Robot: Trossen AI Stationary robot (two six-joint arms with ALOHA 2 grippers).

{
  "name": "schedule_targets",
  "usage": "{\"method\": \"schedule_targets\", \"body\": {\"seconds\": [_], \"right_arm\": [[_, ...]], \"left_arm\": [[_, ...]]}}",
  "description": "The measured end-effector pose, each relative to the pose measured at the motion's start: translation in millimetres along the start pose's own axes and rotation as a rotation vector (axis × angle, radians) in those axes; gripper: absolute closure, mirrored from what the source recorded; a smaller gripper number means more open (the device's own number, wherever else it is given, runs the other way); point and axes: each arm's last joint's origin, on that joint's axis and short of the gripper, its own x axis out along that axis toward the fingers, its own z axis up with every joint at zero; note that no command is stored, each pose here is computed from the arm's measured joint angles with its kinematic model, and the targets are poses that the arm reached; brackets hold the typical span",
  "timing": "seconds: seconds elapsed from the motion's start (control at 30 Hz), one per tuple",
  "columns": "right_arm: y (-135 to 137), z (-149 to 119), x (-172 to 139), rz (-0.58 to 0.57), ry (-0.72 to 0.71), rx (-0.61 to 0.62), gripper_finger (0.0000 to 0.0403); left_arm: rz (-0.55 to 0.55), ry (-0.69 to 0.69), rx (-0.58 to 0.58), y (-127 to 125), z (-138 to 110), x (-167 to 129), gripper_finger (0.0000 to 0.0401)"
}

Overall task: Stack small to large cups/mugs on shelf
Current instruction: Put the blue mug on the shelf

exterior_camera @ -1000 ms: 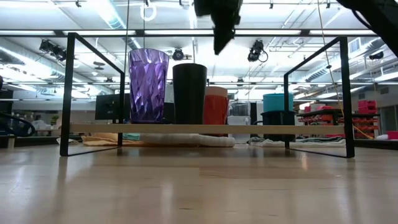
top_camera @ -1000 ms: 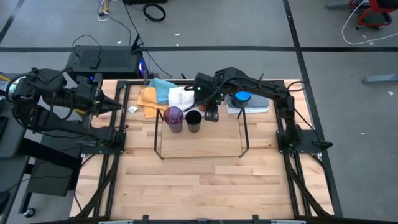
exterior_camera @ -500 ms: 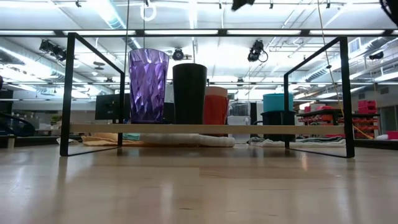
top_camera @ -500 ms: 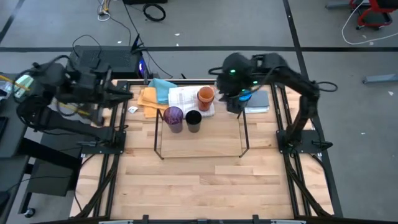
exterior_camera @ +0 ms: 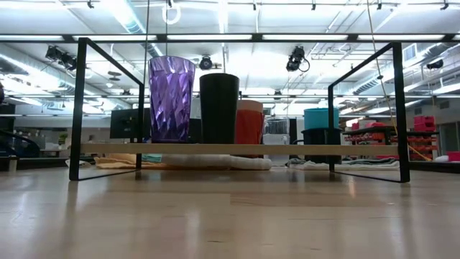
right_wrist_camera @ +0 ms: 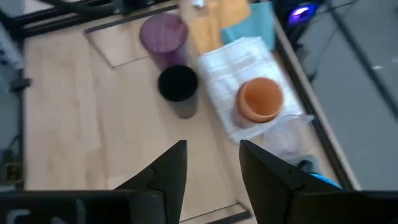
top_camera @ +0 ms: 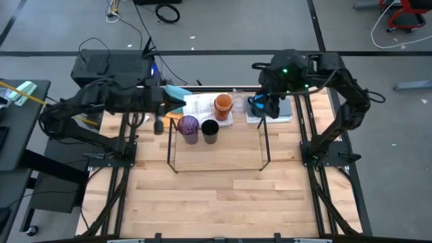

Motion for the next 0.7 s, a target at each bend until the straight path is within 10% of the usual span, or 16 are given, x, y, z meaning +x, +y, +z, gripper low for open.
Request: {"method": "schedule_targets", "body": {"seconds": [0.37, 0.7], "right_arm": [[-78, -8, 26, -0.409, 0.101, 0.322, 0.0251], [-154, -60, 79, -0.489, 0.411, 0.647, 0.0252]], "left_arm": [[0.005, -0.021, 0.001, 15, -2, -8, 0.0370], [0.006, -0.033, -0.028, 16, -1, -12, 0.0375]]}}
